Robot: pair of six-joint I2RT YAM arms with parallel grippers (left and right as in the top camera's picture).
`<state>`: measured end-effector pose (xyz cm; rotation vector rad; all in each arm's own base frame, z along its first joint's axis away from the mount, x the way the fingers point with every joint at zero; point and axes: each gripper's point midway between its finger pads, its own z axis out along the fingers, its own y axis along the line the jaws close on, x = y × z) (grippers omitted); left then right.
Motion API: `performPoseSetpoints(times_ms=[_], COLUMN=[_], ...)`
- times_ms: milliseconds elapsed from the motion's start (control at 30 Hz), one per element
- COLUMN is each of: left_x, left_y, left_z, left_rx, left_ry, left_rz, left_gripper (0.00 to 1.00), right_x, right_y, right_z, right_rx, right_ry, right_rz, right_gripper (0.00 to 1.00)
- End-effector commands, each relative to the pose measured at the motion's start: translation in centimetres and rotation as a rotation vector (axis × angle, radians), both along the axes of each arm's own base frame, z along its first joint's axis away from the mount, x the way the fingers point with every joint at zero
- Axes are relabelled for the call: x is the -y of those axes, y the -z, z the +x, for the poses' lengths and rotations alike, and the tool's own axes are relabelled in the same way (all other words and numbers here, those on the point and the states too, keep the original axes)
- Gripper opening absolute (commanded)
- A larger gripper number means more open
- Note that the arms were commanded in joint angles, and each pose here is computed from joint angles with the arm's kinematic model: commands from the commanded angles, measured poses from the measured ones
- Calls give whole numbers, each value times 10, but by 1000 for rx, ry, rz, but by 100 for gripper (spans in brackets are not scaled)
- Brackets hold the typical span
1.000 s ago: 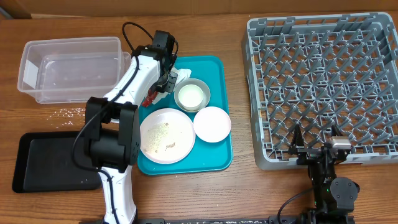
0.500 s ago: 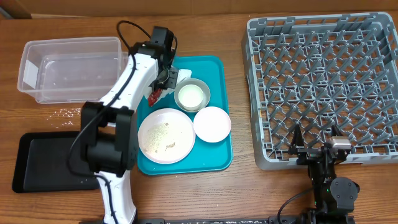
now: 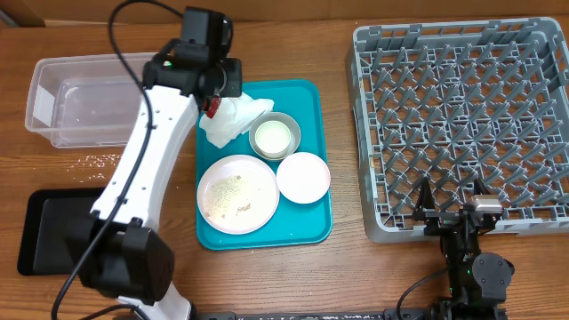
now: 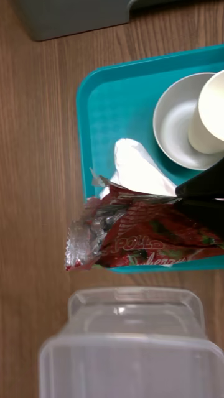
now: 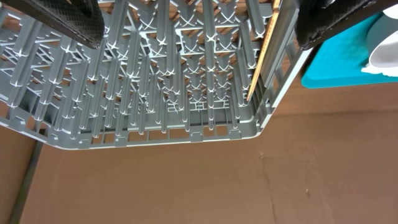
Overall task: Sort waste into correct bins and load items into the dishwasher
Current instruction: 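Carry the wrapper left and drop it into the clear bin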
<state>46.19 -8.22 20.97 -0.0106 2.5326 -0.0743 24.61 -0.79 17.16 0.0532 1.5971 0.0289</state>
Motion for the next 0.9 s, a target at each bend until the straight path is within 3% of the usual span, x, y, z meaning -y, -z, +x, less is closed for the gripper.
performPoseSetpoints(times_ms=[0,333,633,867], left_x=[-21,-112,-158,-189], left_y=[-29,-56,-62,-1], left_z=[-9,-34,26,45], left_rx=[37,57,251,157], left_ry=[-96,-404,-485,-549], left_rz=[-48,-129,-150,-136], left_gripper=[4,4,4,4], right_x=[2,2,2,2], right_y=[2,2,2,2], right_z=[0,0,0,0], right_rx=[4,4,4,4], right_ry=[9,9,9,9], right_rz=[-4,-4,-4,-4], right_gripper=[100,100,100,100])
